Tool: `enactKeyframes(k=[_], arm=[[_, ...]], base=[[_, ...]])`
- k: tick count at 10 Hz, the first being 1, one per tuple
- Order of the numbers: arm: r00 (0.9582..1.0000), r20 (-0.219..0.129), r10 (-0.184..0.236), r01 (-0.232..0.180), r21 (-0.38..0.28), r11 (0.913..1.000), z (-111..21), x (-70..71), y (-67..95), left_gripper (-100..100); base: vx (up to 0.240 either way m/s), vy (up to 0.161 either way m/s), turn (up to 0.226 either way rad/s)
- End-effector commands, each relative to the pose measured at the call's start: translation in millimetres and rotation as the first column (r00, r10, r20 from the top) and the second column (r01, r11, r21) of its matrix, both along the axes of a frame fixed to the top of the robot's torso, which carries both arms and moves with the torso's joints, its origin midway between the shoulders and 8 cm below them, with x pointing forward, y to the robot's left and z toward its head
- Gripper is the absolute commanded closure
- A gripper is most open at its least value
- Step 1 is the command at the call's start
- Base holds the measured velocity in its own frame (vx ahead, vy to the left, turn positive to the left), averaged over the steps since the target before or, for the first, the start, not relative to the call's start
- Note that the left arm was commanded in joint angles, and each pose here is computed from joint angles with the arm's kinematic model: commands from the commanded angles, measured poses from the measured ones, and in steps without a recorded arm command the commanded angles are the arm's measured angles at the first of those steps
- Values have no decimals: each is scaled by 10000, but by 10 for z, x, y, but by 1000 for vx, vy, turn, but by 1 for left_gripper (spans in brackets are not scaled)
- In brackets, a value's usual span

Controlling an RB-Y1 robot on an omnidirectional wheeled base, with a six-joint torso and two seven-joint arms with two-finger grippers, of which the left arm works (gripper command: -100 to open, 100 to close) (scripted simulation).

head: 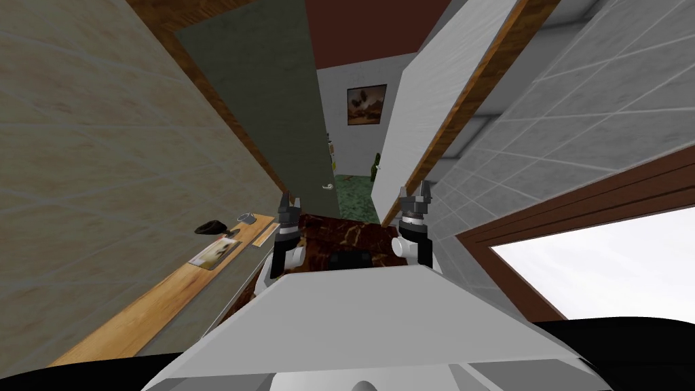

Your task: Push the door open

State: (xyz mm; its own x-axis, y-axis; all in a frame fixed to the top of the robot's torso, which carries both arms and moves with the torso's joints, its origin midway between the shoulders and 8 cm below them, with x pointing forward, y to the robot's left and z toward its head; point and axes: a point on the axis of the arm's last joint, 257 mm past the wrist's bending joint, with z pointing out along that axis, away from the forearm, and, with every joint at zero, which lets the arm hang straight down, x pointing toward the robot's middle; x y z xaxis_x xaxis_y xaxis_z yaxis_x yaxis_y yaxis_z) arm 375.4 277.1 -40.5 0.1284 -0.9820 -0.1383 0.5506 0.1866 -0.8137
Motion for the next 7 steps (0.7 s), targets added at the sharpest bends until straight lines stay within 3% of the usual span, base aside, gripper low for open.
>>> enactKeyframes(k=[1,5,7], arm=[[9996,-257,-71,70,-45,10000,-173,42,-23,-100],[9954,-926,-252,235,-194,9995,-581,171,-56,-100],[9935,-1101,-299,274,-237,9993,-688,199,-66,-100]], base=[[105,63,-44],[94,47,-45],[76,42,-32]])
